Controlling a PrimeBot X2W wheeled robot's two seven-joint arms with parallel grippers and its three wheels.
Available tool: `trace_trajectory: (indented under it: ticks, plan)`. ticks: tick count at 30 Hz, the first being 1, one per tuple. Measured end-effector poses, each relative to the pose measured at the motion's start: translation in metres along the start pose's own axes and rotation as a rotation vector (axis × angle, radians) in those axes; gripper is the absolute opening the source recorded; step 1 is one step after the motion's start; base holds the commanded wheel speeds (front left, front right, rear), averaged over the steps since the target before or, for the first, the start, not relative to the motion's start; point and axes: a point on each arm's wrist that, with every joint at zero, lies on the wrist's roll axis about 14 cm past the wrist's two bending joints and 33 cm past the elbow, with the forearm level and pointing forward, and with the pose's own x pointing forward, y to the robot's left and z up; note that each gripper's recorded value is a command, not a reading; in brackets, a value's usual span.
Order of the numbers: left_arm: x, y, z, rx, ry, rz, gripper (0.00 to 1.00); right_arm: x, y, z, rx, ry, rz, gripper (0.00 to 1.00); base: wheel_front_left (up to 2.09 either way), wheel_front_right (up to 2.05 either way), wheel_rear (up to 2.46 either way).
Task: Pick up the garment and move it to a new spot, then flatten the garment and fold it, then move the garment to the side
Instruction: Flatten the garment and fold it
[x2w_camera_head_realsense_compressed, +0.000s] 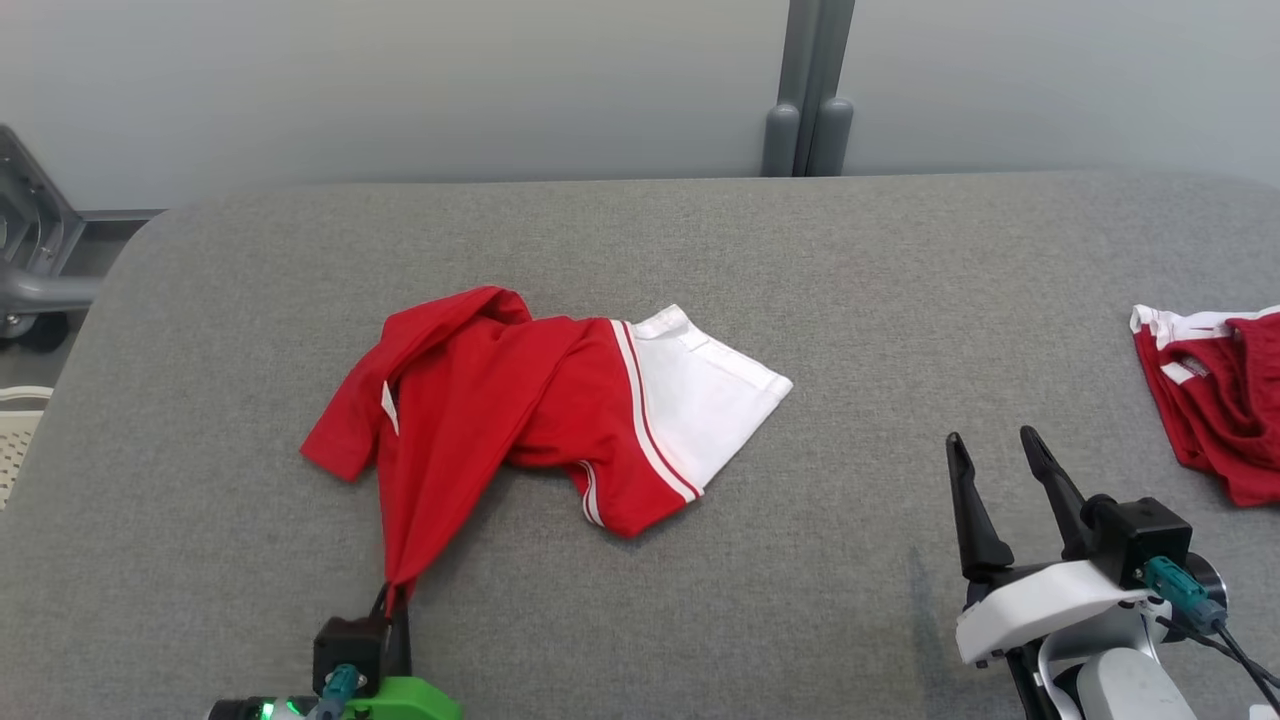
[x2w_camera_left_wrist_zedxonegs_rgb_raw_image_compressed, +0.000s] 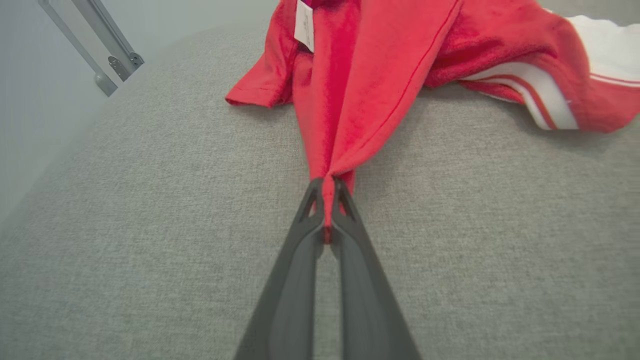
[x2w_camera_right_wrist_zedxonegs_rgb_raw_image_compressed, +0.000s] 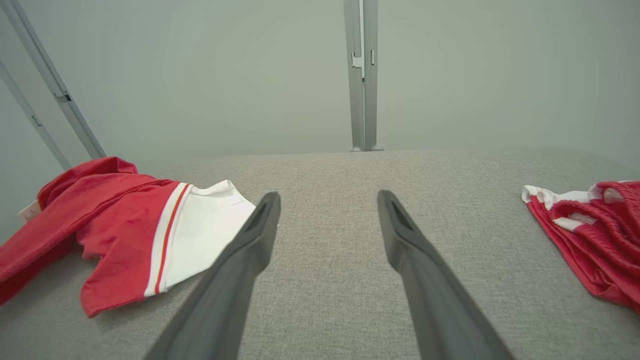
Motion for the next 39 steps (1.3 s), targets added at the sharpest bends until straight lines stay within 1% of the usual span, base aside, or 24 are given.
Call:
trace_trajectory:
  ticks: [1, 8, 13, 18, 24, 32, 39]
  plan:
    - [-0.001, -0.003, 0.001, -0.004, -0.004, -0.007, 1.00, 0.000, 0.001, -0.001, 0.000, 0.002, 0.003, 1.00, 0.00, 0.00, 0.00]
    - [-0.004, -0.022, 0.015, -0.042, -0.055, -0.056, 1.00, 0.001, 0.007, -0.006, 0.001, 0.023, 0.019, 1.00, 0.00, 0.00, 0.00]
    - [-0.006, -0.022, 0.028, -0.074, -0.100, -0.054, 1.00, 0.009, 0.013, -0.011, 0.003, 0.044, 0.038, 1.00, 0.00, 0.00, 0.00]
    - [-0.010, -0.026, 0.055, -0.127, -0.187, -0.063, 1.00, 0.028, 0.019, -0.019, -0.016, 0.104, 0.060, 1.00, 0.00, 0.00, 0.00]
    - [-0.016, -0.022, 0.080, -0.154, -0.271, -0.044, 1.00, 0.060, 0.040, -0.038, -0.040, 0.223, 0.124, 1.00, 0.00, 0.00, 0.00]
    - [-0.023, -0.001, 0.100, -0.155, -0.340, 0.030, 1.00, 0.095, 0.052, -0.072, -0.042, 0.368, 0.166, 1.00, 0.00, 0.00, 0.00]
    - [-0.024, 0.023, 0.101, -0.156, -0.345, 0.117, 1.00, 0.110, 0.062, -0.112, -0.015, 0.504, 0.182, 1.00, 0.00, 0.00, 0.00]
